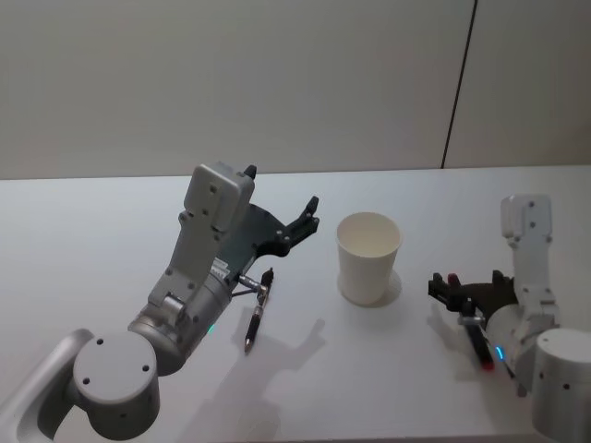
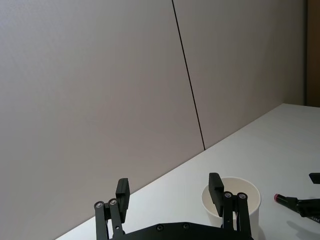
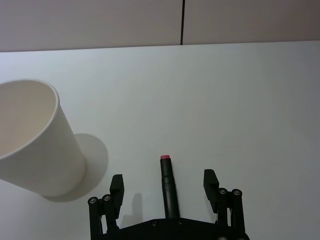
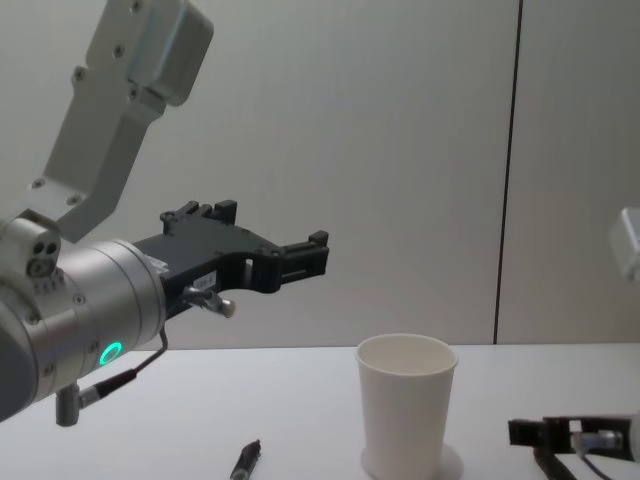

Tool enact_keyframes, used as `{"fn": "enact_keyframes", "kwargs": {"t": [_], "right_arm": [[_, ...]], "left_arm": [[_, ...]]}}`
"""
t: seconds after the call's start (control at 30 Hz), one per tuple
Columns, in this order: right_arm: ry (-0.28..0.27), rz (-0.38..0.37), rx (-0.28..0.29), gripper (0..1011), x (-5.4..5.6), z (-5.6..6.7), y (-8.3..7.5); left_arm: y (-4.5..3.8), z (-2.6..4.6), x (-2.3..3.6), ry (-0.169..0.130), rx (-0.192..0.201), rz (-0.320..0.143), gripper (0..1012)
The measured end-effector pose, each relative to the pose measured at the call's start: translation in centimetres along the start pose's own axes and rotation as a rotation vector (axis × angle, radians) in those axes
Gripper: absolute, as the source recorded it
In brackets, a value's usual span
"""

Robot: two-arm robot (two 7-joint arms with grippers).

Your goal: Place the pen into the pen holder.

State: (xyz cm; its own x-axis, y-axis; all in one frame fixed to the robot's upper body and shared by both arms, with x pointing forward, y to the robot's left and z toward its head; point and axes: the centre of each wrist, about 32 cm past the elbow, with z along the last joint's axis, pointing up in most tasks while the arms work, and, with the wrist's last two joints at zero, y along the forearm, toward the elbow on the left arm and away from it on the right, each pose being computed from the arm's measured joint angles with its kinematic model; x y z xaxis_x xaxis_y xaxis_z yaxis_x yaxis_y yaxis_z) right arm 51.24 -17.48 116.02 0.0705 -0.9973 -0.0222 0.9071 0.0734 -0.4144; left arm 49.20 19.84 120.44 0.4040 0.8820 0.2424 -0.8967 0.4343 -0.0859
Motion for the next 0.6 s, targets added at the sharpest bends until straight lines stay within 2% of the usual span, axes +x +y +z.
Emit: {"fn": "enact_keyframes", "kwargs": {"t": [0.47, 0.6], "right_arm": [[-0.001, -0.016, -0.067, 1002, -1.2, -0.1, 1.8], [-0.003, -0.020, -0.083, 945, -1.4, -0.1, 2.2]], "left_arm": [[0.00, 0.00, 0.00, 0.000, 0.000, 0.000, 1004], [0.00, 0.00, 0.00, 0.000, 0.000, 0.000, 1004]]}}
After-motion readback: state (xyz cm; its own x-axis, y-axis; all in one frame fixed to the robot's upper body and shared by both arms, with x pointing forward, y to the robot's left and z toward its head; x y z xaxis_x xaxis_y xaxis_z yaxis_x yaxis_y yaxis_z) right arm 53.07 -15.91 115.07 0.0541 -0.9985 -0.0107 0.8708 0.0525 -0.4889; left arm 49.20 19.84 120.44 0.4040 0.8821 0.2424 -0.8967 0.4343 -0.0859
